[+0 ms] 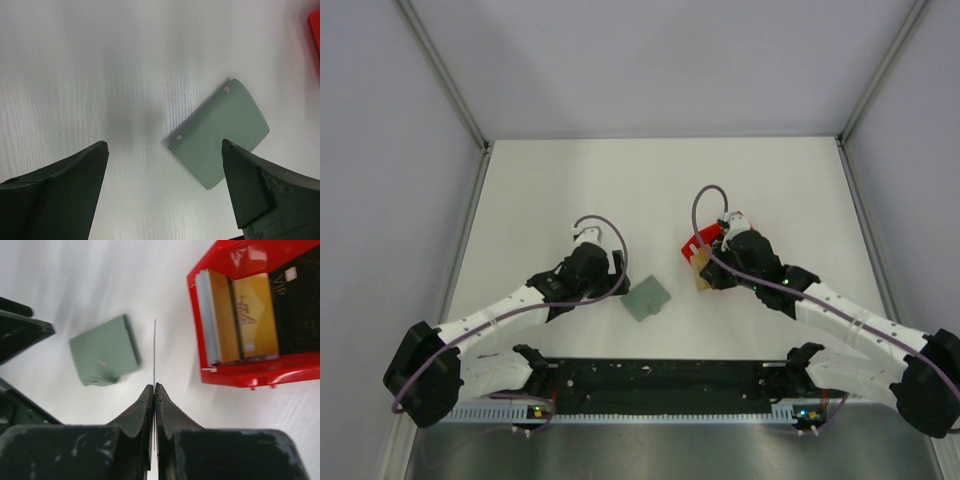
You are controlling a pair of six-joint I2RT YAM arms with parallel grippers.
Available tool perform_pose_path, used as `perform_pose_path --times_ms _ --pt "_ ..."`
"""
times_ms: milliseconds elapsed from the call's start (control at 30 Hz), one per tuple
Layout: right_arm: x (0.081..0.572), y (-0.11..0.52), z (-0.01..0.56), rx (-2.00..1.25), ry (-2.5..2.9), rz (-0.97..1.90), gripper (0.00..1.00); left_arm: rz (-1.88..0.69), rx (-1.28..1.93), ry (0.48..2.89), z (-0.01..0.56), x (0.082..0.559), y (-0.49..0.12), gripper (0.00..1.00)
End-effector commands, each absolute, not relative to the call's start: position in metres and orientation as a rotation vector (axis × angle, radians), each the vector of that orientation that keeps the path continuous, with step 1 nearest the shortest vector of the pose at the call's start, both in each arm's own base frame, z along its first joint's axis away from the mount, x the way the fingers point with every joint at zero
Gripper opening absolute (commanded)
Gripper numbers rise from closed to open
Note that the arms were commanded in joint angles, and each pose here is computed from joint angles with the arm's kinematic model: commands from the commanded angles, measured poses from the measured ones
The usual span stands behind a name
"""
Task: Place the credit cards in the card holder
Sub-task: Turn over the card holder at the center of the board.
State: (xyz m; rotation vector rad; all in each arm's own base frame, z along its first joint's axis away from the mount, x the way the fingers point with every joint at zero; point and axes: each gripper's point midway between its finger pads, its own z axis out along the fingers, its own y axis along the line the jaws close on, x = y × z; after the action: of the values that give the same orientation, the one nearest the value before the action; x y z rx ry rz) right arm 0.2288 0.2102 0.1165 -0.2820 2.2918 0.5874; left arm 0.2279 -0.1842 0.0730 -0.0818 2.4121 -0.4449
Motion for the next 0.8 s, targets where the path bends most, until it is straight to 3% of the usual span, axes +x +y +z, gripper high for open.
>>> perform_pose_path --times_ms 0,200,500,767 --pt "0.218 0.247 0.139 -0.031 2.225 0.848 0.00 -0.373 -0.143 2.382 0.075 0.237 -0.175 0.98" --pt "0.216 0.288 0.132 0.144 2.227 0.865 0.00 -0.214 -0.303 2.347 0.077 0.237 -0.142 0.98" --pt "0.198 0.364 0.131 0.188 2.227 0.854 0.00 -0.187 -0.357 2.320 0.079 0.230 -0.124 0.98" --pt "0.195 0.369 0.111 0.215 2.280 0.748 0.00 -0.203 -0.342 2.328 0.076 0.227 -0.124 0.98"
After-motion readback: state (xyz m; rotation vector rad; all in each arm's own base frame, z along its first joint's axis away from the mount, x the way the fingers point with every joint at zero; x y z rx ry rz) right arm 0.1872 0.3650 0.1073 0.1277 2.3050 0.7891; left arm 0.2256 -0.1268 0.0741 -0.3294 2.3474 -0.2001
